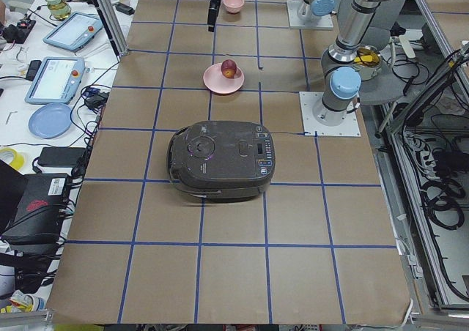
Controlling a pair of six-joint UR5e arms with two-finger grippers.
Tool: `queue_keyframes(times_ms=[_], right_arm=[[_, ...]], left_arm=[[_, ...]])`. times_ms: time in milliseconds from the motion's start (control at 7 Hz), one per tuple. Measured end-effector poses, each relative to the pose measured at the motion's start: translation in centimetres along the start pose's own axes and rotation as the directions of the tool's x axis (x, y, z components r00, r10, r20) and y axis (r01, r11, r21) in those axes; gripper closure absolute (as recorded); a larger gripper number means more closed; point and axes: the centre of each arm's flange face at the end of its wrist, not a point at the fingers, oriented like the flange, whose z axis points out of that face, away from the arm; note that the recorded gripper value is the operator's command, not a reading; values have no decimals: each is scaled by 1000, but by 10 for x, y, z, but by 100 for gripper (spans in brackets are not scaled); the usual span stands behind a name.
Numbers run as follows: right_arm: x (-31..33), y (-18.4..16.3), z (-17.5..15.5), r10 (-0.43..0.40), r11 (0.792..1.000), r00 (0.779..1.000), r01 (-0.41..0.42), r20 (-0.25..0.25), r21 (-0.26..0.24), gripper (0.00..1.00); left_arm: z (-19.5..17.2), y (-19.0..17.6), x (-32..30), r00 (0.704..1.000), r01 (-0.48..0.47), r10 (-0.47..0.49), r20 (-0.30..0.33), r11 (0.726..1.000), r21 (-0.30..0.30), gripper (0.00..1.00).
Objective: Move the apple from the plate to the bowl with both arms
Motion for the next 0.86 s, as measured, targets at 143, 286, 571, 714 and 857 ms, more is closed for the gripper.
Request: queue_keyframes(times_ms=[143, 286, 571, 714, 857], right_arm=[[0, 0, 0, 0, 1000, 1000, 0, 0, 0, 0], [0, 0, 0, 0, 1000, 1000, 0, 0, 0, 0], [0, 0, 0, 0, 1000, 1000, 0, 0, 0, 0], [0, 0, 0, 1, 1000, 1000, -1, 0, 0, 0], [0, 0, 0, 2, 1000, 1000, -2, 0, 0, 0]], left_arm=[[1, 1, 2, 1000, -3, 3, 2, 1000, -2, 0], [4, 1, 4, 1000, -6, 6, 1, 1000, -6, 0], [5, 1, 6, 1000, -12, 12, 1, 1000, -7, 0], [3, 0, 5, 1000, -18, 18, 5, 1000, -3, 0], [4, 0, 5, 1000, -19, 19, 6, 1000, -4, 0]])
